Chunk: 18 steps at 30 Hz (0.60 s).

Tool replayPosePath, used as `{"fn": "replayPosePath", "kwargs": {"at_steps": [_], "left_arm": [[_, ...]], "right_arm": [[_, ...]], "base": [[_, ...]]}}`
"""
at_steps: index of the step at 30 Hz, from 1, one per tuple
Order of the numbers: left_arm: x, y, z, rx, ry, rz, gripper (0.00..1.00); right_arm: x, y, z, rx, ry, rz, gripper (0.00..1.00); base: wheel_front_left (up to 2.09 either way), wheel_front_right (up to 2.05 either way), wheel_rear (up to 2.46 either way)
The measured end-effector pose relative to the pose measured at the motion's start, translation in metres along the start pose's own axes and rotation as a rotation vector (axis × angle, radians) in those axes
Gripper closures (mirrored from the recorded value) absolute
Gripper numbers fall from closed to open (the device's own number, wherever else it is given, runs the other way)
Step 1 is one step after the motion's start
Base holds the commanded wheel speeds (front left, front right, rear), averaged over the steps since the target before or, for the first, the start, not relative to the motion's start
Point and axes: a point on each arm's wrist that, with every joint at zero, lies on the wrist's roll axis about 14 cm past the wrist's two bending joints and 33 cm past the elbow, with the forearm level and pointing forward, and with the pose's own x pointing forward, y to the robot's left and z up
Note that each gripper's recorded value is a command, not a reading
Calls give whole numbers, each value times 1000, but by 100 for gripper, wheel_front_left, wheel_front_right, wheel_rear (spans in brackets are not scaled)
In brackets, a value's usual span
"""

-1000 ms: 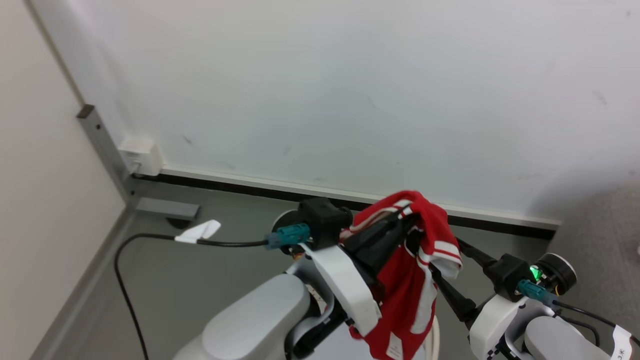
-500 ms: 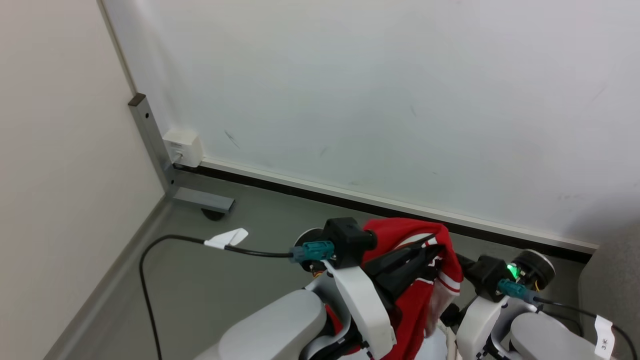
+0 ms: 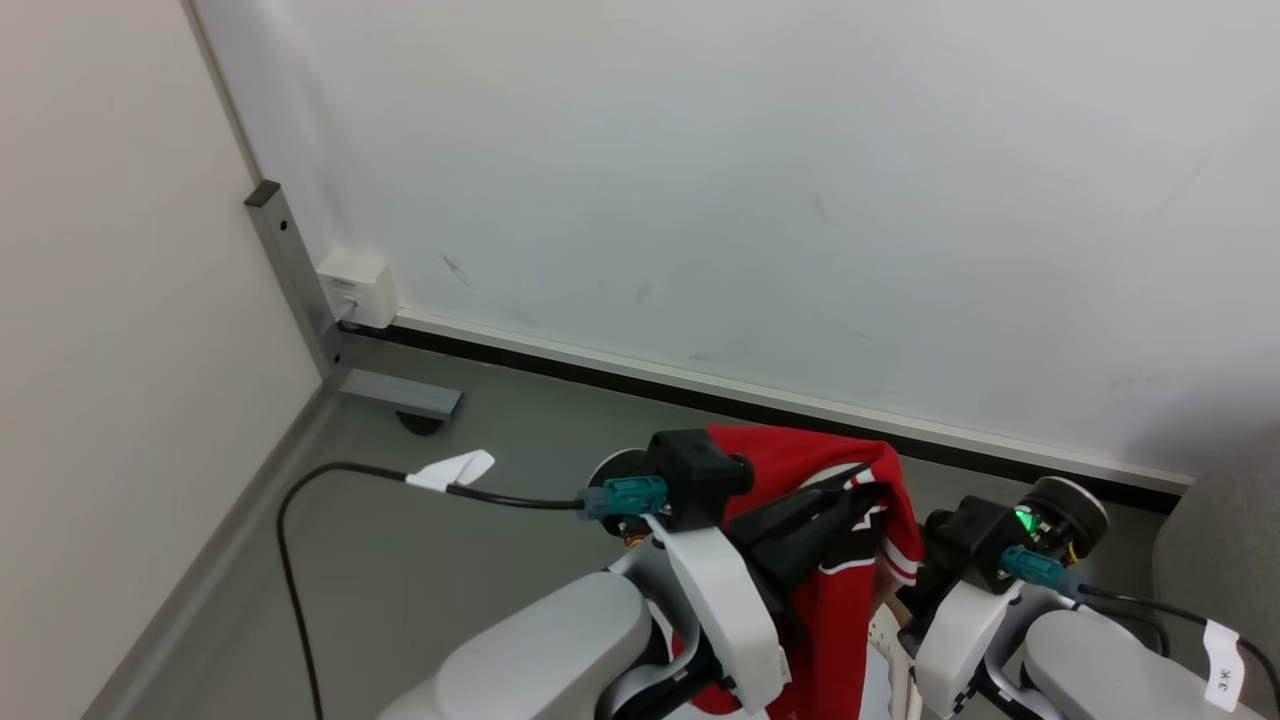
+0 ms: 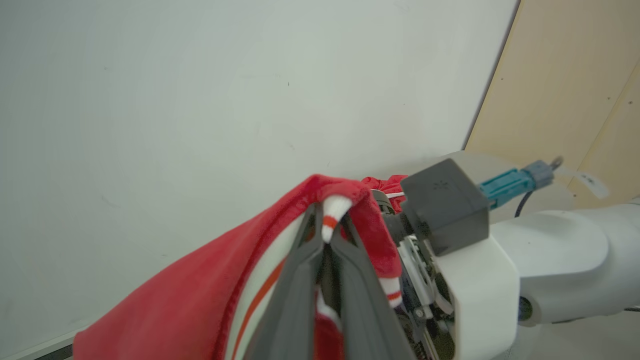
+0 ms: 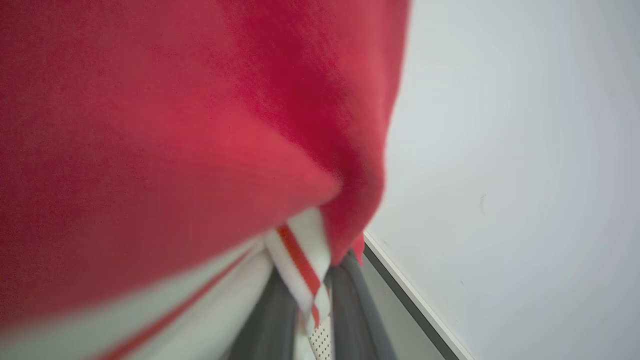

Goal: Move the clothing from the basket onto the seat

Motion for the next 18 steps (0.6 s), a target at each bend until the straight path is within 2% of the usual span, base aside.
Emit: {"fn": "replayPosePath", "kwargs": {"at_steps": [7, 18], "left_arm": [[0, 9, -6, 3, 12, 16, 100], [7, 10, -25, -19, 47, 12, 100]], "right_arm": [[-11, -23, 7, 20, -29, -74, 100], [-46, -63, 23, 130, -149, -274, 100]], "base": [[0, 0, 0], [0, 0, 0]]}}
